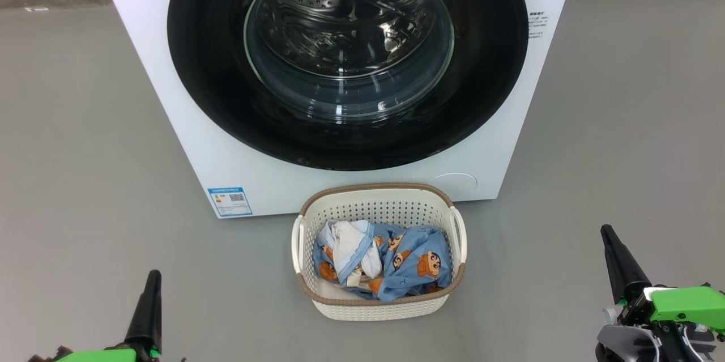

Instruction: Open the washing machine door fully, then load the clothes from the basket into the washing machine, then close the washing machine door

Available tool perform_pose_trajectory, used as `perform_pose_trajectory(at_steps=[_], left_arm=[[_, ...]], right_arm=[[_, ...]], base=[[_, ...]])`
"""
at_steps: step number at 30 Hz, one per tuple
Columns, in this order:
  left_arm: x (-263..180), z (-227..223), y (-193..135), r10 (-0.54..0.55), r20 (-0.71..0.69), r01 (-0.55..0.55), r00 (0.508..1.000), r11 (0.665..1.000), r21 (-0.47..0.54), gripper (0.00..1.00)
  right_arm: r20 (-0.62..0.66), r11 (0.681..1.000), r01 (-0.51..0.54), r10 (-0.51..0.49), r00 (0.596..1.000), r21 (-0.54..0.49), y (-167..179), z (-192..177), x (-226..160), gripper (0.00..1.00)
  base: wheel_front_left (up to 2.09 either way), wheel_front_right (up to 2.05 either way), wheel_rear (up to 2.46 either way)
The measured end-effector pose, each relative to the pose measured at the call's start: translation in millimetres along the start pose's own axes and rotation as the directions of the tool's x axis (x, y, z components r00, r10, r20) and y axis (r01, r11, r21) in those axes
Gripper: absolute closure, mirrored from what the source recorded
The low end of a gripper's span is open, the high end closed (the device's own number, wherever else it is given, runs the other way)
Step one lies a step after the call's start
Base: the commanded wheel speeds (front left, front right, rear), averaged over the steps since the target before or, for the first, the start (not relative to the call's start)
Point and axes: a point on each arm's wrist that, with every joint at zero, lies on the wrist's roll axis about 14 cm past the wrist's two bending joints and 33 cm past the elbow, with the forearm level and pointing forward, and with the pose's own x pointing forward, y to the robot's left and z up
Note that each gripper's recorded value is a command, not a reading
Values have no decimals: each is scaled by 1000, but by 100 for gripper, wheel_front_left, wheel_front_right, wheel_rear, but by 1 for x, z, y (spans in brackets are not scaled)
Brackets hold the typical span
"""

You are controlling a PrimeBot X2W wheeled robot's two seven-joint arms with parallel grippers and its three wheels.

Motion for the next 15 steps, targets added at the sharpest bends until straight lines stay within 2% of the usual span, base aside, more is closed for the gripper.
perform_pose_trajectory(at_steps=[15], left_arm=[[0,0,0,0,0,0,1000,1000,0,100]], right_arm=[[0,1000,0,0,1000,0,0,0,0,100]], base=[[0,0,0]])
